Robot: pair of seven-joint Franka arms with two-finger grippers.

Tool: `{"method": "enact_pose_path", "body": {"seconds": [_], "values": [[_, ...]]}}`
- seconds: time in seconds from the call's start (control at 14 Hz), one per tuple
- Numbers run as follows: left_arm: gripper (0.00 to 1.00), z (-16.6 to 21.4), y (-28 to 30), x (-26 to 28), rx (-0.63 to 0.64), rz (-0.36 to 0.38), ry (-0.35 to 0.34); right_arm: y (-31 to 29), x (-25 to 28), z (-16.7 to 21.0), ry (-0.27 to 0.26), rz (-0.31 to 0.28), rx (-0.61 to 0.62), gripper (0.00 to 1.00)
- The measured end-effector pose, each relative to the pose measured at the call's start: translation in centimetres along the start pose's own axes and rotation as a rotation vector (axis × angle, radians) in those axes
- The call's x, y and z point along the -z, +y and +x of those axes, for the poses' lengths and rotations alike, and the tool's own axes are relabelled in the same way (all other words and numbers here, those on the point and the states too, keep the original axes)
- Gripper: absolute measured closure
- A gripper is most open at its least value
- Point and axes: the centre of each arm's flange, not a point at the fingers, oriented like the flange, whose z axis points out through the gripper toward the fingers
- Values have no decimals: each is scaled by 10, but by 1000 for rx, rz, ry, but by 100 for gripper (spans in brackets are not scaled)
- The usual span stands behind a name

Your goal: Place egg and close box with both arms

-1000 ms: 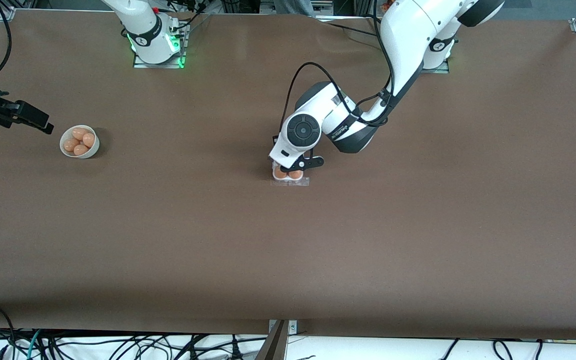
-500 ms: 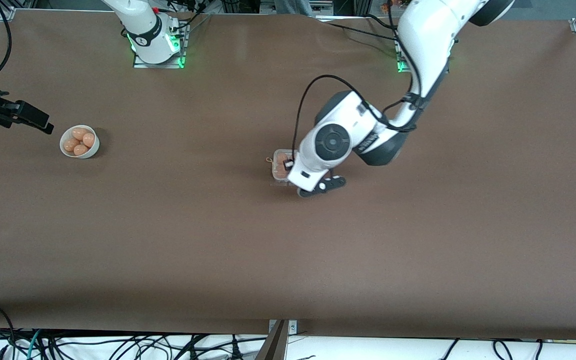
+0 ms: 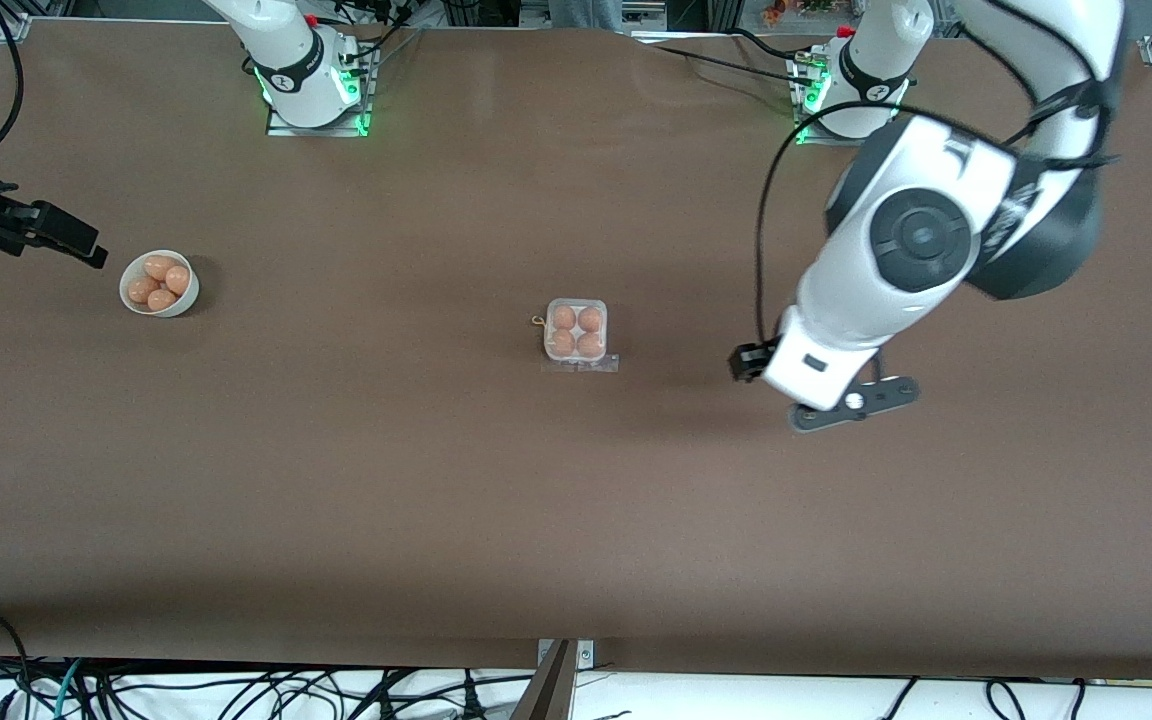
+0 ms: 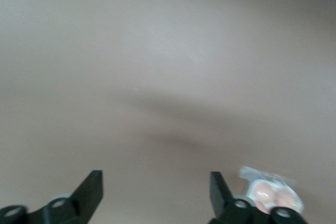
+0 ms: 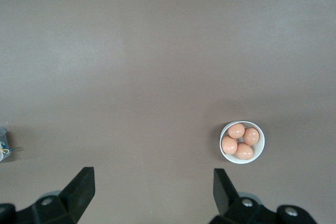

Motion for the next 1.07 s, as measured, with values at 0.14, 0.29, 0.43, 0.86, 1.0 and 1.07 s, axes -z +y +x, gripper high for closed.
{"method": "enact_pose_path", "body": {"seconds": [0.14, 0.29, 0.43, 0.86, 1.0, 1.07], "values": [[0, 11, -29, 15, 22, 20, 17, 0, 0, 0, 0, 0, 0, 0], [0, 26, -66, 24, 20, 33, 4, 0, 0, 0, 0, 0, 0, 0], [0, 36, -99, 32, -25, 45, -13, 0, 0, 0, 0, 0, 0, 0], [0, 49, -204, 89, -174, 64, 50, 0, 0, 0, 0, 0, 0, 0], [0, 47, -244, 103, -197, 37, 51, 0, 0, 0, 0, 0, 0, 0], [0, 45, -258, 106, -211, 31, 47, 0, 0, 0, 0, 0, 0, 0]]}}
